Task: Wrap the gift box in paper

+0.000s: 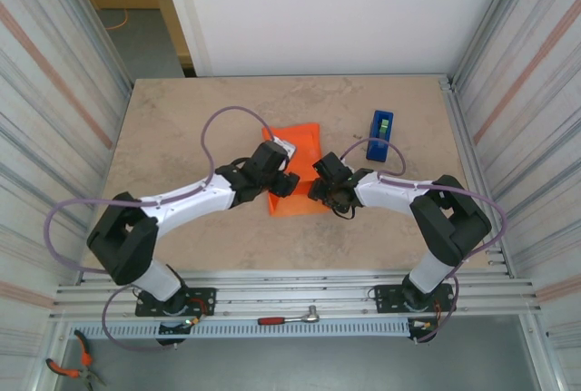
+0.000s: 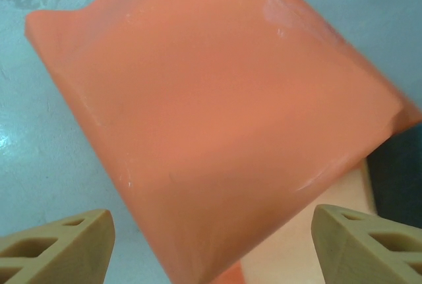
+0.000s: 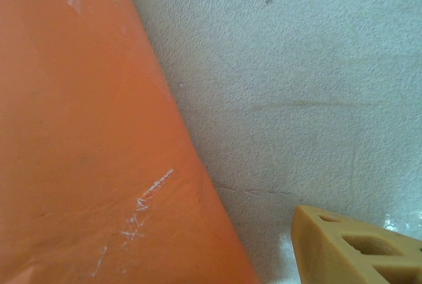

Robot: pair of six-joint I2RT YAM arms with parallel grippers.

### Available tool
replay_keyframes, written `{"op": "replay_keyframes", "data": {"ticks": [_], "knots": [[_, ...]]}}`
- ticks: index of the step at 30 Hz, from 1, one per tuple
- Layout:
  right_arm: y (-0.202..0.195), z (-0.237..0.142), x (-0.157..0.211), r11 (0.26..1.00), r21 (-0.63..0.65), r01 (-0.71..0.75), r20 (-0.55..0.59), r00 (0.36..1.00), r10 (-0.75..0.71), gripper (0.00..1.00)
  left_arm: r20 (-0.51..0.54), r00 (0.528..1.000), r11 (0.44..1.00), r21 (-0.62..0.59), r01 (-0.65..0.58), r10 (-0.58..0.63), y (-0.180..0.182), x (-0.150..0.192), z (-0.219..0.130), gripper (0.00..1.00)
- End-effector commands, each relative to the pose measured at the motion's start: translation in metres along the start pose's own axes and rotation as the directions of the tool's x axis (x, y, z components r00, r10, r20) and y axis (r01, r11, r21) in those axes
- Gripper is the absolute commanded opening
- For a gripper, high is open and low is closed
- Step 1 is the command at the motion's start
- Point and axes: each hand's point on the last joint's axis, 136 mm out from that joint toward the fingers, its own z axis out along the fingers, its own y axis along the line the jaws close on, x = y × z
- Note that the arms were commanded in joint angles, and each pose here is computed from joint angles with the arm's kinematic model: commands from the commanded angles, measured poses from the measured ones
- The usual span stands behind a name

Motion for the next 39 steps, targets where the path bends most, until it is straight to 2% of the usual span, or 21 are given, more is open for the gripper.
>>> {"op": "replay_keyframes", "data": {"ticks": [1, 13, 29, 39], "knots": [[-0.007, 0.000, 0.000, 1.000, 0.008, 0.011, 0.003, 1.000, -0.011, 0.65, -0.059, 0.979, 0.981, -0.026, -0.195, 0.193, 0.004, 0.008, 0.007, 0.80], [-0.005, -0.003, -0.001, 1.000, -0.012, 0.009, 0.001, 1.000, -0.009, 0.65, -0.093, 0.928, 0.930, -0.047, -0.365, 0.360, 0.005, 0.014, 0.023, 0.80], [-0.005, -0.035, -0.003, 0.997, -0.075, -0.003, 0.028, 1.000, 0.005, 0.66, -0.121, 0.912, 0.908, -0.108, -0.405, 0.392, 0.009, 0.027, 0.037, 0.78], [-0.006, -0.019, 0.009, 0.995, -0.101, 0.009, -0.018, 1.000, -0.011, 0.61, -0.134, 0.898, 0.895, -0.102, -0.433, 0.419, 0.003, 0.033, 0.040, 0.78]]}}
